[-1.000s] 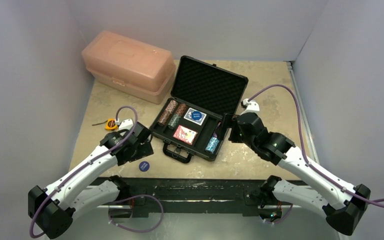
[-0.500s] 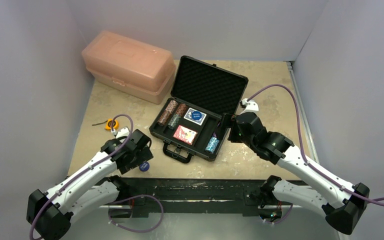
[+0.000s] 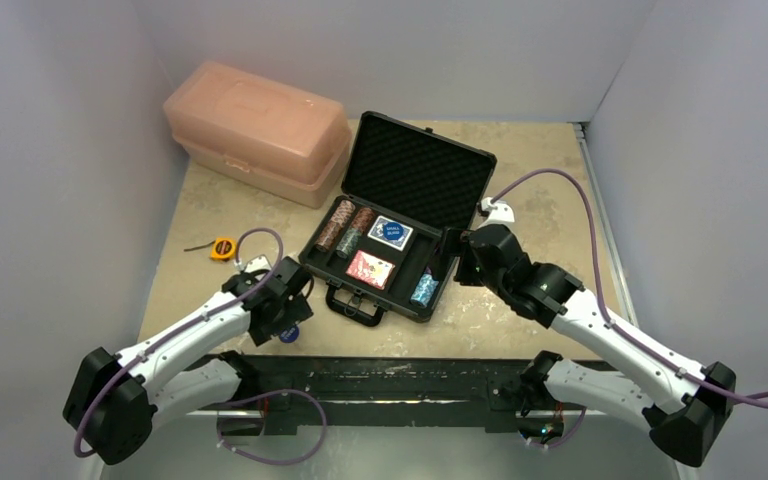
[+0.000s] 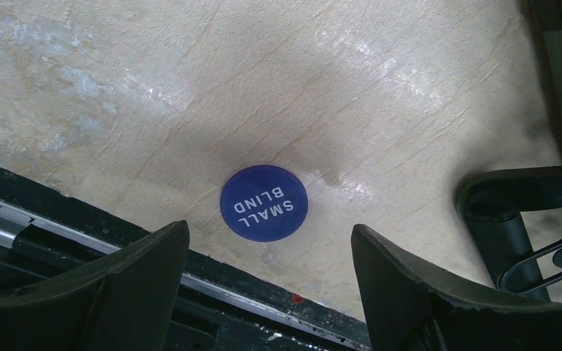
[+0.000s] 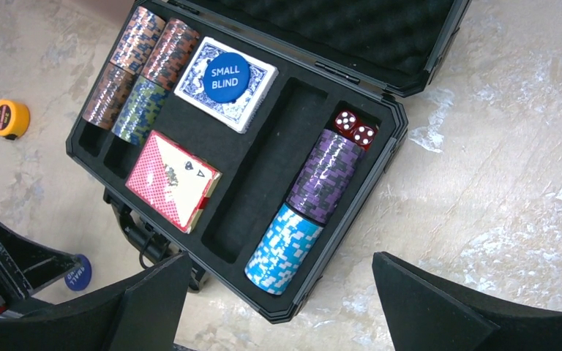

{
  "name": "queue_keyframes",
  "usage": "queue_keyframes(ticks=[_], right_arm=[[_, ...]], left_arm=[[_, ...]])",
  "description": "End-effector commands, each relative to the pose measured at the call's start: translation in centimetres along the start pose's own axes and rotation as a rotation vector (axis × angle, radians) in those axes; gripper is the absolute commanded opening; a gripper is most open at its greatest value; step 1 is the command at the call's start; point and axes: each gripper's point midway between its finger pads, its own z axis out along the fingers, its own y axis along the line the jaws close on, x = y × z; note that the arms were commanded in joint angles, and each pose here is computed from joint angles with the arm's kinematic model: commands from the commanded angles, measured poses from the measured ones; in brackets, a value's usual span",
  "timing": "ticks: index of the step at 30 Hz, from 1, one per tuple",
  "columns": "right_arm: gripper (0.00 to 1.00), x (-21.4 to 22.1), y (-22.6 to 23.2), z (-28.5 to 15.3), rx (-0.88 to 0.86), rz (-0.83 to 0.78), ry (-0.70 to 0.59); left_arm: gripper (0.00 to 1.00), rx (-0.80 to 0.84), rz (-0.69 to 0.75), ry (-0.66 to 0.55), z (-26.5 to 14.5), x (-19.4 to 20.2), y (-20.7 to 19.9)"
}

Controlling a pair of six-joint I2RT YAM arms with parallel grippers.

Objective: Pack up texas hold em set

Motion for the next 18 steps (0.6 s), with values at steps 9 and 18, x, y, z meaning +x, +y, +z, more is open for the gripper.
queue_keyframes(ticks=[9, 18], right_arm=[[0.99, -0.4, 0.7, 0.7, -0.017, -0.019, -0.005], [0.99, -0.5, 0.7, 0.8, -0.013, -0.038, -0.006]], left_arm=[[0.73, 0.025, -0.064, 0.065, 1.9, 1.1, -2.1], [0.81, -0.027, -0.128, 0.059, 2.1, 0.9, -1.4]])
